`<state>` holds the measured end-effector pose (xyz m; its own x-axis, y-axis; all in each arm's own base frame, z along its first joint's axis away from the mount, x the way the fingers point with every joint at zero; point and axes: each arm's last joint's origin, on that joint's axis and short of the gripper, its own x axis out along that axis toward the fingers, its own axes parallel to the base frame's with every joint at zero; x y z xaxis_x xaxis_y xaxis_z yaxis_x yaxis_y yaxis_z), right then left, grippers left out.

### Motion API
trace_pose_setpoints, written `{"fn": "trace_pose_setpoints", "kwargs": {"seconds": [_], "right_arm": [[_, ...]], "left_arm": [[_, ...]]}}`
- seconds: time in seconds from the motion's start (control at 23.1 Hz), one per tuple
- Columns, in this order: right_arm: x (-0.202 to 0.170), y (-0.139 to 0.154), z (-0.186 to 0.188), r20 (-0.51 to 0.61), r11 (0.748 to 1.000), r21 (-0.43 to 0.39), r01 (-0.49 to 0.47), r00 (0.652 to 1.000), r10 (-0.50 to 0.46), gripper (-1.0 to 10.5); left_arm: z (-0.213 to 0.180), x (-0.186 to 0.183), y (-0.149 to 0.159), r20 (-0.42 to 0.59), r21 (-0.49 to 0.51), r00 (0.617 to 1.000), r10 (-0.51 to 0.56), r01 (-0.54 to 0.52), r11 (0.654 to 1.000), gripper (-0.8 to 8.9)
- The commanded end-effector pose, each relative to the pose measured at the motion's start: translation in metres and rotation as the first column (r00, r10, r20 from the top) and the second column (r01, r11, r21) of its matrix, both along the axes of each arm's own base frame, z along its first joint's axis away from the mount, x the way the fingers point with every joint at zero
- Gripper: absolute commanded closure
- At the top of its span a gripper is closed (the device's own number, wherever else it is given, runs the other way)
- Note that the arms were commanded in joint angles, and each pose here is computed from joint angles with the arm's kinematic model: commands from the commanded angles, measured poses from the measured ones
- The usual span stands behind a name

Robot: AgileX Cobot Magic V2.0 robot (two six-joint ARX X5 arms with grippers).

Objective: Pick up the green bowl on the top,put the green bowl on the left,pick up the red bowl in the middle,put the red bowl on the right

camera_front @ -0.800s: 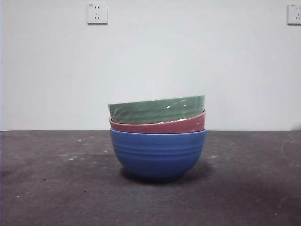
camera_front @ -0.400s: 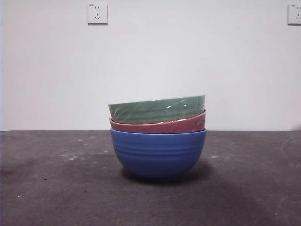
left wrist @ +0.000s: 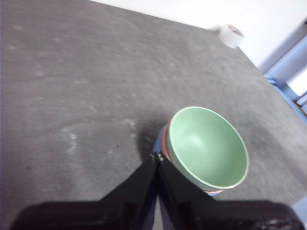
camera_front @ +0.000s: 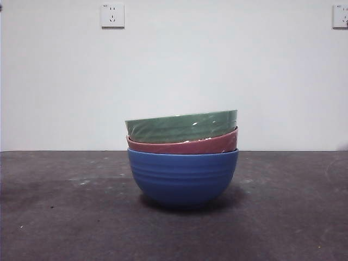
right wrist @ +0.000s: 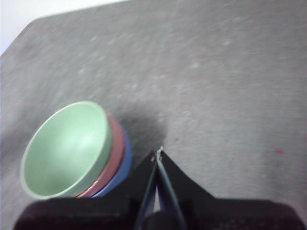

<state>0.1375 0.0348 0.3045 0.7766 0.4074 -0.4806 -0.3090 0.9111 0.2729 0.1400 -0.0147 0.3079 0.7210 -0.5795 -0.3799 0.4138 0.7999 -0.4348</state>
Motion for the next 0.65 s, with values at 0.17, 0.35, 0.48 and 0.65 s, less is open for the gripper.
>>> {"fn": "trace_pose_setpoints", "kwargs": {"seconds": [0.17, 0.35, 0.48, 0.65], "right_arm": [[0.009, 0.002, -0.002, -0.025, 0.999, -0.021, -0.026, 0.999, 0.026, 6.2], [0.012, 0.003, -0.004, -0.043, 0.999, -0.023, -0.027, 0.999, 0.026, 6.3], [0.015, 0.004, -0.006, -0.057, 1.000, -0.020, -0.024, 0.998, 0.023, 6.3], [0.017, 0.004, -0.008, -0.070, 0.999, -0.022, -0.024, 0.997, 0.022, 6.3]], "left_arm": [[-0.003, 0.012, -0.007, -0.045, -0.014, 0.998, -0.035, 0.034, 0.999, 4.63], [-0.010, 0.030, -0.026, -0.121, -0.002, 0.986, -0.114, 0.115, 0.993, 4.65], [-0.009, 0.047, -0.056, -0.172, 0.082, 0.973, -0.156, 0.172, 0.982, 4.68], [-0.001, 0.073, -0.109, -0.207, 0.241, 0.959, -0.192, 0.240, 0.940, 4.71]]}}
